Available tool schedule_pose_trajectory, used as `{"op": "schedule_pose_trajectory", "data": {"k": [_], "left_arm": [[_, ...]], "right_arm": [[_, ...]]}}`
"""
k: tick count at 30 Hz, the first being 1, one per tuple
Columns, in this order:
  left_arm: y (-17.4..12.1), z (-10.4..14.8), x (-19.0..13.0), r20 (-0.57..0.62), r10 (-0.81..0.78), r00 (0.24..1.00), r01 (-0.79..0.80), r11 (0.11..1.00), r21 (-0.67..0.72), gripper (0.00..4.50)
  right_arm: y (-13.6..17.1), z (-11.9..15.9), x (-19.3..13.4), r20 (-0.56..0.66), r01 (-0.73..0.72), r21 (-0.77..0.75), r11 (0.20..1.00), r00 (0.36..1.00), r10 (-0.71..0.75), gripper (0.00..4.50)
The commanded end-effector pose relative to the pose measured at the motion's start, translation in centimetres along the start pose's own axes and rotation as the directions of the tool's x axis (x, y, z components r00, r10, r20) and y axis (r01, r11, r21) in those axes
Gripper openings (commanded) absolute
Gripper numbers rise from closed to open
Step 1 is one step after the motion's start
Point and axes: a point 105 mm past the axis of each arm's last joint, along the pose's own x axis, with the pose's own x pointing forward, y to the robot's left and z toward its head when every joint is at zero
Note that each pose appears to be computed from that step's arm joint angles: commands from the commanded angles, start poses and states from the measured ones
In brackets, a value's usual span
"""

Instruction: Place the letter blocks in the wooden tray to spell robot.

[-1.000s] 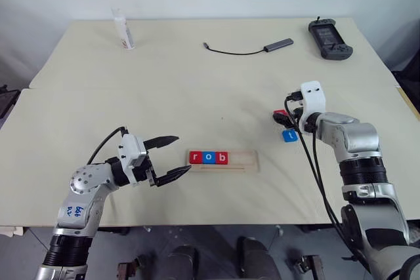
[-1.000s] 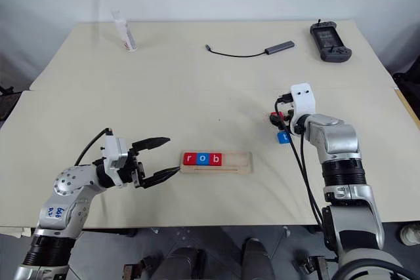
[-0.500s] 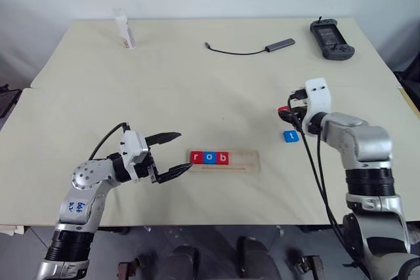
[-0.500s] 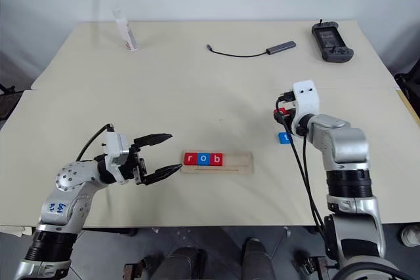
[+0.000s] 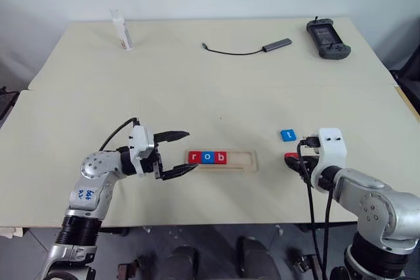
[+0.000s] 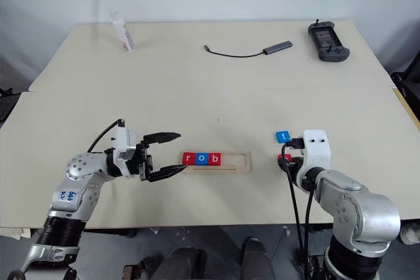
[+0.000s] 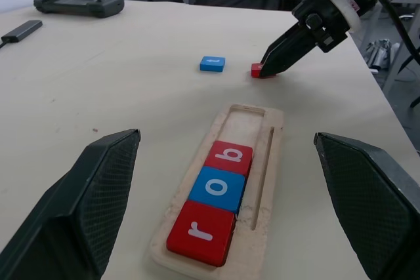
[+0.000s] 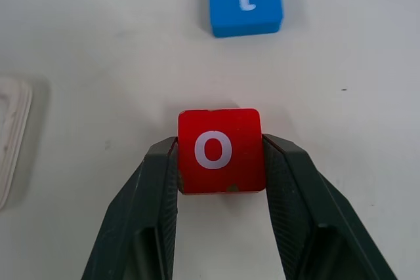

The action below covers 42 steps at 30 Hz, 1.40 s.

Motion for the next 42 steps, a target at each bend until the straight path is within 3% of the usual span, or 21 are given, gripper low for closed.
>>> {"op": "schedule_pose_trajectory", "data": {"k": [1,7,12,14,18,22,23,29,36,39,42], "left_arm": [[-0.7,0.5,0.1,-0.001,-0.062,0.998,0.062,0.998,0.007,4.50],[-1.3,0.4,-0.5,-0.025,-0.099,0.995,0.099,0.995,-0.015,4.50],[-1.3,0.2,-1.0,-0.038,-0.105,0.994,0.104,0.994,-0.021,4.50],[-1.4,0.1,-0.9,-0.038,-0.098,0.994,0.097,0.995,-0.021,4.50],[-1.4,0.2,-0.7,-0.034,-0.082,0.996,0.082,0.997,-0.012,4.50],[-1.6,0.2,-1.0,-0.040,-0.071,0.997,0.071,0.997,-0.009,4.50],[-1.7,0.2,-1.1,-0.041,-0.068,0.997,0.068,0.998,-0.008,4.50],[-2.6,-0.1,-1.2,-0.068,-0.087,0.994,0.087,0.996,-0.012,4.50],[-2.8,0.0,-1.2,-0.065,-0.064,0.996,0.063,0.998,-0.010,4.50],[-2.9,0.0,-1.2,-0.067,-0.055,0.996,0.054,0.998,-0.008,4.50],[-2.7,0.0,-1.4,-0.069,-0.039,0.997,0.038,0.999,-0.003,4.50]], "right_arm": [[0.7,0.2,0.0,0.045,0.007,0.007,1.000,0.999,-0.007,1.81],[1.1,2.1,-1.5,0.098,-0.152,-0.103,0.983,0.982,0.162,3.78],[-2.0,4.1,-2.9,0.068,-0.203,-0.335,0.920,0.969,0.238,3.78],[-2.2,5.2,-3.0,0.047,-0.278,-0.434,0.857,0.943,0.330,3.78],[-1.5,4.0,-2.9,-0.188,-0.536,-0.643,0.546,0.803,0.566,3.78],[-2.4,2.4,-1.4,-0.364,-0.606,-0.739,0.295,0.728,0.581,3.78],[-2.5,2.3,-0.8,-0.384,-0.613,-0.745,0.264,0.717,0.581,3.78],[-2.8,2.6,1.7,-0.421,-0.626,-0.755,0.194,0.690,0.588,3.78],[-3.1,2.7,2.9,-0.450,-0.645,-0.743,0.178,0.678,0.581,3.78],[-3.5,2.3,2.9,-0.484,-0.667,-0.727,0.163,0.666,0.567,3.19],[-3.6,2.6,3.1,-0.487,-0.661,-0.736,0.149,0.669,0.562,2.27]]}}
